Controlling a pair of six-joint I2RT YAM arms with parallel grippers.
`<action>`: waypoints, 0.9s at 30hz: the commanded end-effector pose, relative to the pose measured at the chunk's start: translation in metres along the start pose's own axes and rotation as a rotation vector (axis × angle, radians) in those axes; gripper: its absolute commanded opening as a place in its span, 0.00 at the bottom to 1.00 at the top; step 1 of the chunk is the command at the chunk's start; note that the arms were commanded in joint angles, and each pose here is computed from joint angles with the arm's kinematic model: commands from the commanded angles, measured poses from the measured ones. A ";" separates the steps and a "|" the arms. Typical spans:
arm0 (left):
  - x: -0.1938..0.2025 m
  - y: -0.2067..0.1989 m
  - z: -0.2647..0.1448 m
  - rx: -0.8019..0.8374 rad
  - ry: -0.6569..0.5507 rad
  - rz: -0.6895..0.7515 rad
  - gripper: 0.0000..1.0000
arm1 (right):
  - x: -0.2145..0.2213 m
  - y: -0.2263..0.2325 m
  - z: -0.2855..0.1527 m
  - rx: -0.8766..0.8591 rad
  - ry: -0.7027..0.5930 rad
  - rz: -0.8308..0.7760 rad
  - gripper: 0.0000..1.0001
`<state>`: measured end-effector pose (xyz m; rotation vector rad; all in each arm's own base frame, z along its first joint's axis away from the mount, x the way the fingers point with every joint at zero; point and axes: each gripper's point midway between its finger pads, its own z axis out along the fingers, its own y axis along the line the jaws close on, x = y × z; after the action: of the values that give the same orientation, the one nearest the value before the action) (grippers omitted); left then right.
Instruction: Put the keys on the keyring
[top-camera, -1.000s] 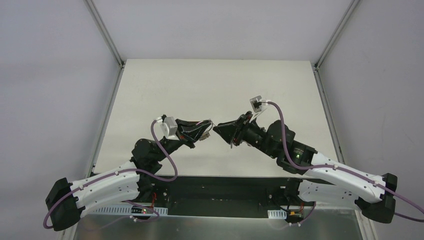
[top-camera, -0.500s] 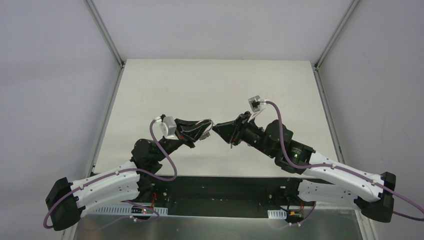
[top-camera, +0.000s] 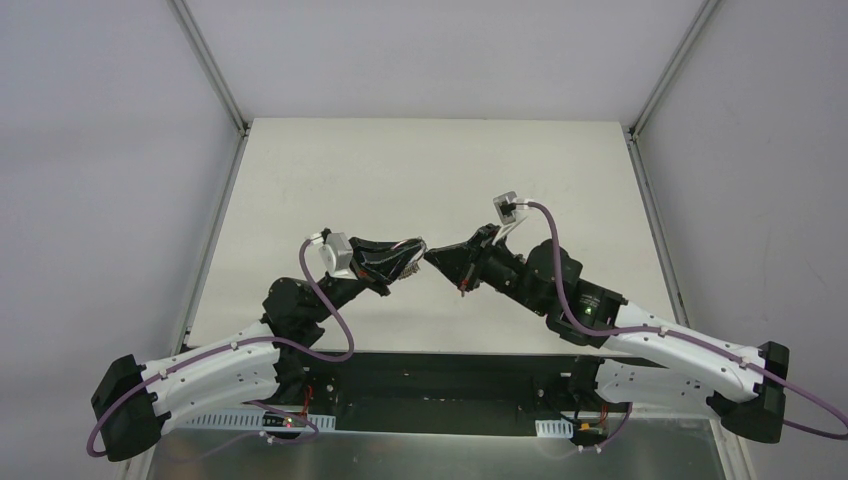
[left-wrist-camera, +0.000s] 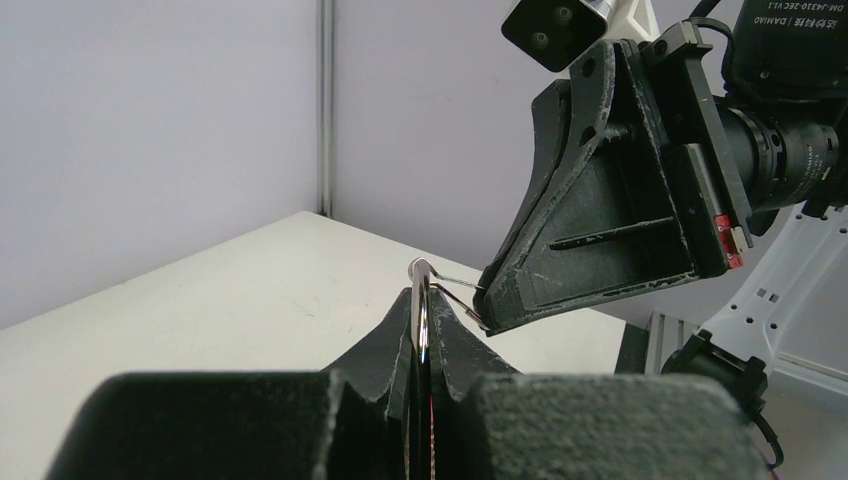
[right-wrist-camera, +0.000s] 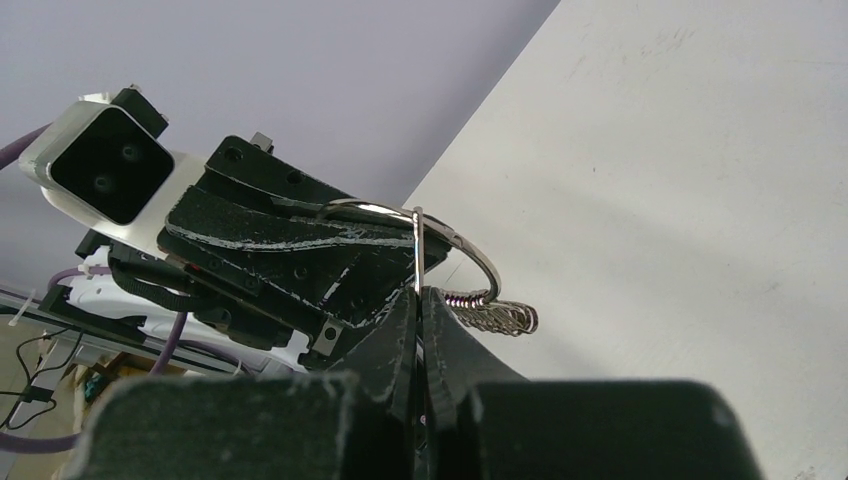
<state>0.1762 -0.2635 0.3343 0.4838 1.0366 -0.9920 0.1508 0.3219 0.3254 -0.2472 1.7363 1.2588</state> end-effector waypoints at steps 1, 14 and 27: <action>-0.038 -0.008 0.009 0.031 -0.120 -0.011 0.00 | -0.021 0.018 -0.004 -0.061 -0.073 0.017 0.00; -0.009 -0.011 -0.020 0.044 0.041 -0.001 0.22 | -0.025 0.030 -0.029 0.010 0.152 -0.110 0.00; -0.005 -0.021 -0.037 0.091 0.149 0.009 0.39 | -0.006 0.046 -0.059 0.150 0.600 -0.098 0.00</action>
<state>0.1483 -0.2446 0.3079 0.6039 1.1544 -0.9945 0.1121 0.3089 0.3761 -0.5855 2.0870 1.0987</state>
